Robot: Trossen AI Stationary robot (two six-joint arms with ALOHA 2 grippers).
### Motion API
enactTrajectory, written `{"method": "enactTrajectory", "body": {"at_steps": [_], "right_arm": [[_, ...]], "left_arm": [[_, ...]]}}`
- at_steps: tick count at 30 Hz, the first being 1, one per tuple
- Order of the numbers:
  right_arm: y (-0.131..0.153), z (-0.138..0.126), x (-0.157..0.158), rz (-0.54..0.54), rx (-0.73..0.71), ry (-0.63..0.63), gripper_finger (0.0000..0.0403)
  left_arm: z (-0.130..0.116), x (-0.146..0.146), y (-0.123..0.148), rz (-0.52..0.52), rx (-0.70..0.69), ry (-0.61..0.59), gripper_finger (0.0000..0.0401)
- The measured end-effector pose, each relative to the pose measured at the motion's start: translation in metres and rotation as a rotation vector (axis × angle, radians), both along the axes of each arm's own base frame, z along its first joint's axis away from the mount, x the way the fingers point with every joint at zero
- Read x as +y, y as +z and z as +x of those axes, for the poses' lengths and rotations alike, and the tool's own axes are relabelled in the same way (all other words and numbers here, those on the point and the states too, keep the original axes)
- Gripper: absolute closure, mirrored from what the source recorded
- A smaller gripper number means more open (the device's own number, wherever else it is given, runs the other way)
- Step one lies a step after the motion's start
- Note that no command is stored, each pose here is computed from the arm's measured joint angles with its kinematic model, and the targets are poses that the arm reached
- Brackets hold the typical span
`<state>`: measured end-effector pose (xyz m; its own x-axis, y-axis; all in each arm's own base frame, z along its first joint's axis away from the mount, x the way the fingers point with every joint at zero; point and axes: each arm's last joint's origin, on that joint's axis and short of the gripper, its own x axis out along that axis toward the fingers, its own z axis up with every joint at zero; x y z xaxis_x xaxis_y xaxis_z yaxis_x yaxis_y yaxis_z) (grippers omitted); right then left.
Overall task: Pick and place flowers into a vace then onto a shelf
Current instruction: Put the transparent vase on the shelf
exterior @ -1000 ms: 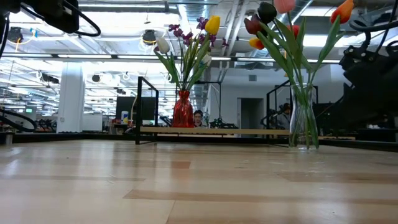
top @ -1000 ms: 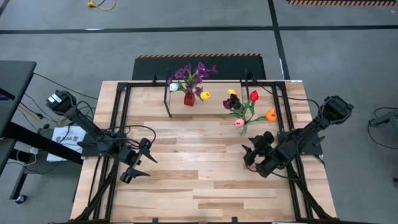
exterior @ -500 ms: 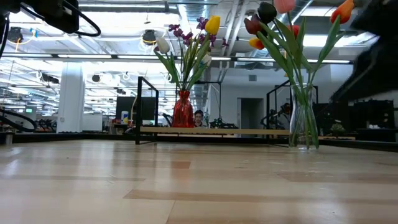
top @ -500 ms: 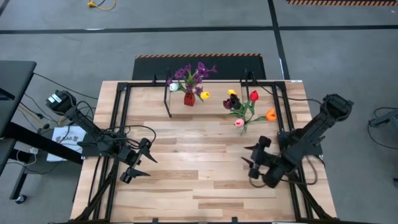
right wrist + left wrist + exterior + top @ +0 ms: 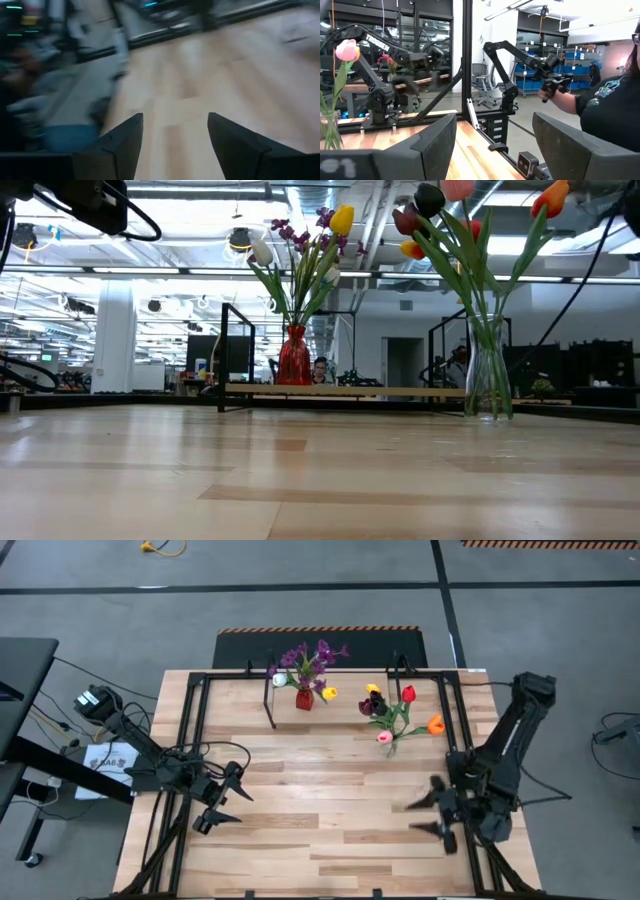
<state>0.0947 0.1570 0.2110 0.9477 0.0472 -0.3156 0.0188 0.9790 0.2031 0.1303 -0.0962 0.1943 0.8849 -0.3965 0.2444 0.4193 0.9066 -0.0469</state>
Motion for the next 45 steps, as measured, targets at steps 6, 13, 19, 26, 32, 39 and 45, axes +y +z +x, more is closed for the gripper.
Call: {"method": "enactTrajectory", "body": {"at_steps": [6,13,19,26,32,39,45], "right_arm": [[-0.011,0.039,0.031,0.164,0.017,0.218,0.0188],[-0.003,0.122,0.032,0.049,-0.182,0.616,0.0186],[0.017,0.133,0.014,-0.092,-0.186,0.869,0.0188],[0.060,0.073,0.000,-0.294,-0.231,0.868,0.0186],[0.059,0.023,-0.027,-0.366,-0.263,0.620,0.0189],[-0.001,0.000,-0.057,-0.235,-0.205,0.337,0.0190],[-0.025,-0.005,-0.070,-0.143,-0.190,0.132,0.0192]], "left_arm": [[0.000,0.000,-0.001,0.007,0.013,-0.001,0.0147],[0.001,-0.001,-0.004,0.004,0.048,-0.007,0.0147],[0.001,-0.001,-0.005,0.007,0.054,-0.007,0.0147],[0.001,-0.001,-0.005,-0.015,0.063,-0.013,0.0147],[0.001,-0.001,-0.005,-0.032,0.070,-0.016,0.0148],[0.001,-0.001,-0.005,-0.034,0.070,-0.017,0.0148],[0.001,-0.001,-0.005,-0.034,0.069,-0.017,0.0148]]}}
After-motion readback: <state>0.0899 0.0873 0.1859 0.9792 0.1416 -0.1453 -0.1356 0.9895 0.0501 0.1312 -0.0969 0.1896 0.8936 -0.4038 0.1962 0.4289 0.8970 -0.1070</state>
